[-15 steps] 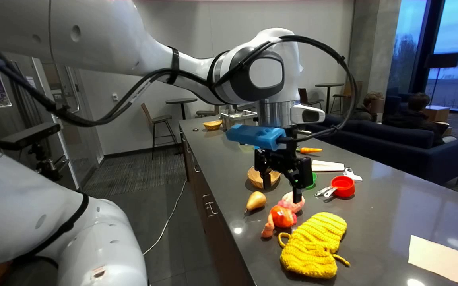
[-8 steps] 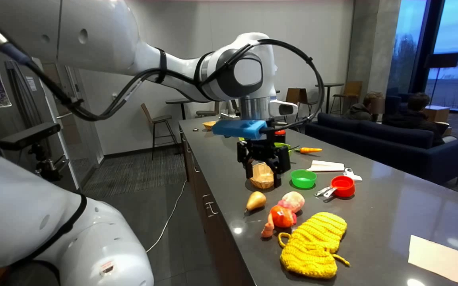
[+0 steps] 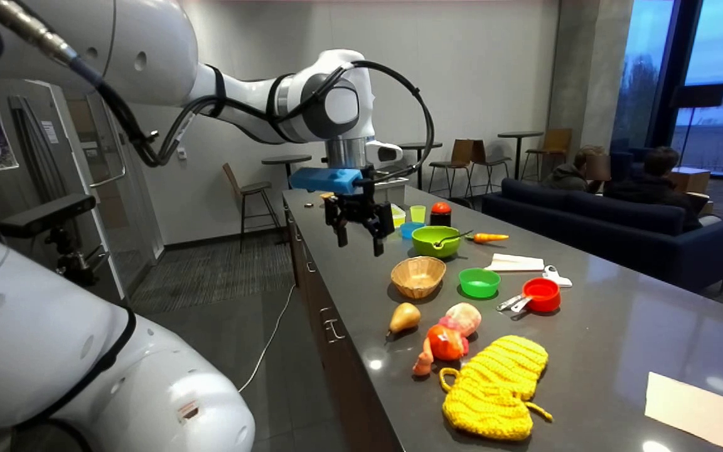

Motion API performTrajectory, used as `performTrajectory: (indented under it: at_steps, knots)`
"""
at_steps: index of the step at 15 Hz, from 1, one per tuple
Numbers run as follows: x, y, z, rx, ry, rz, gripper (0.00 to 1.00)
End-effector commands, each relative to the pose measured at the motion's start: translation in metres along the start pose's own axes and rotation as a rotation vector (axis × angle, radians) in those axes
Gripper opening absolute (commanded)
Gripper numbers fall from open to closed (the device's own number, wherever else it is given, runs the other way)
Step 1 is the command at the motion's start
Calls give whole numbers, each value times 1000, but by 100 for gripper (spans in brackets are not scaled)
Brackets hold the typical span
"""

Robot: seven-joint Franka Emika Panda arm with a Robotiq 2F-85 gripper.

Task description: Move the orange measuring cup to the right

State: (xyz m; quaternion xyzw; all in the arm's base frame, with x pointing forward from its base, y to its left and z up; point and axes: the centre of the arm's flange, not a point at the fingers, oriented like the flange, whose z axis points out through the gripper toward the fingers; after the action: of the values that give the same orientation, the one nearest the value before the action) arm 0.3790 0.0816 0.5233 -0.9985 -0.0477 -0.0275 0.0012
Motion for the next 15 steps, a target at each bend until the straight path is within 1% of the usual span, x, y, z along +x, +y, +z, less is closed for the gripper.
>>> performTrajectory:
  at_steps: [1, 2, 3, 4, 6, 7, 15]
  knots:
    - [40, -56, -23, 29, 4, 39, 100]
    - [52, -73, -26, 24, 8, 55, 100]
    - [58, -86, -30, 39, -2, 64, 100]
    - [28, -61, -20, 20, 25, 34, 100]
    - [42, -81, -21, 24, 19, 42, 100]
    - [46, -84, -19, 25, 13, 42, 100]
    - [51, -81, -18, 29, 6, 50, 100]
